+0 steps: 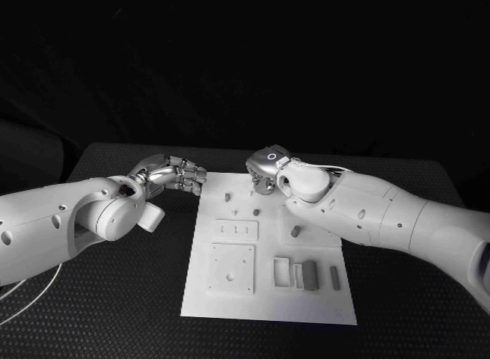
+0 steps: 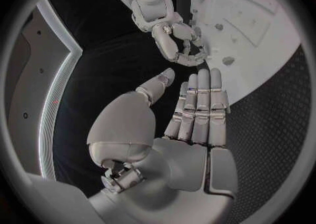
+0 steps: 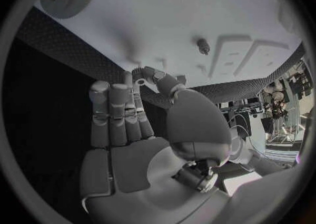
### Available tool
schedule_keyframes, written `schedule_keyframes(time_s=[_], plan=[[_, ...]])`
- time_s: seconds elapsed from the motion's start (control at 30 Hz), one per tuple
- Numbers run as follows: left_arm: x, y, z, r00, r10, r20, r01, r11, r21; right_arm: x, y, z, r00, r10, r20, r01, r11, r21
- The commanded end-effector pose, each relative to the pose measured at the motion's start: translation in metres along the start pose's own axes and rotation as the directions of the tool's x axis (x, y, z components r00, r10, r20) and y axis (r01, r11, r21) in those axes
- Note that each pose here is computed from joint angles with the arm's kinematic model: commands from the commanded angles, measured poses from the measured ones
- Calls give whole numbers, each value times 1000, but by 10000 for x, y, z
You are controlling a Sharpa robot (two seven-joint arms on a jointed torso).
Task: Assemble the parts on the task board
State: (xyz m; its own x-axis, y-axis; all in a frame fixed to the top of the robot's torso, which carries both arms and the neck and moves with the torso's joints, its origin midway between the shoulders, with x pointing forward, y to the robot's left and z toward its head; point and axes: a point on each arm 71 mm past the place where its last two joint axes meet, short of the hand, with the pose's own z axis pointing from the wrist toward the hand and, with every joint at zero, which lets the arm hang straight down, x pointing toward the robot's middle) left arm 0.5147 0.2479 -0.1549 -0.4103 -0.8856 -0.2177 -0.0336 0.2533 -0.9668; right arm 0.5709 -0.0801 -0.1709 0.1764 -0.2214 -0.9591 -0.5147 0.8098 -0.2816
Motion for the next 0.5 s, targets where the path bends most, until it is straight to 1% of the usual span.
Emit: schedule_keyframes(time_s=[0.03, 0.27, 0.5], plan=[[17, -16, 6, 1000, -6, -13, 6, 1000, 7, 14, 25, 5, 1000, -3, 0, 3, 1000, -13], [17, -20, 2, 1000, -6, -14, 6, 1000, 7, 27, 59, 6, 1000, 4, 1, -4, 1000, -18], [-7, -26, -11, 1000, -5, -10, 5, 1000, 5, 31, 55, 3, 1000, 6, -4, -6, 1000, -15]])
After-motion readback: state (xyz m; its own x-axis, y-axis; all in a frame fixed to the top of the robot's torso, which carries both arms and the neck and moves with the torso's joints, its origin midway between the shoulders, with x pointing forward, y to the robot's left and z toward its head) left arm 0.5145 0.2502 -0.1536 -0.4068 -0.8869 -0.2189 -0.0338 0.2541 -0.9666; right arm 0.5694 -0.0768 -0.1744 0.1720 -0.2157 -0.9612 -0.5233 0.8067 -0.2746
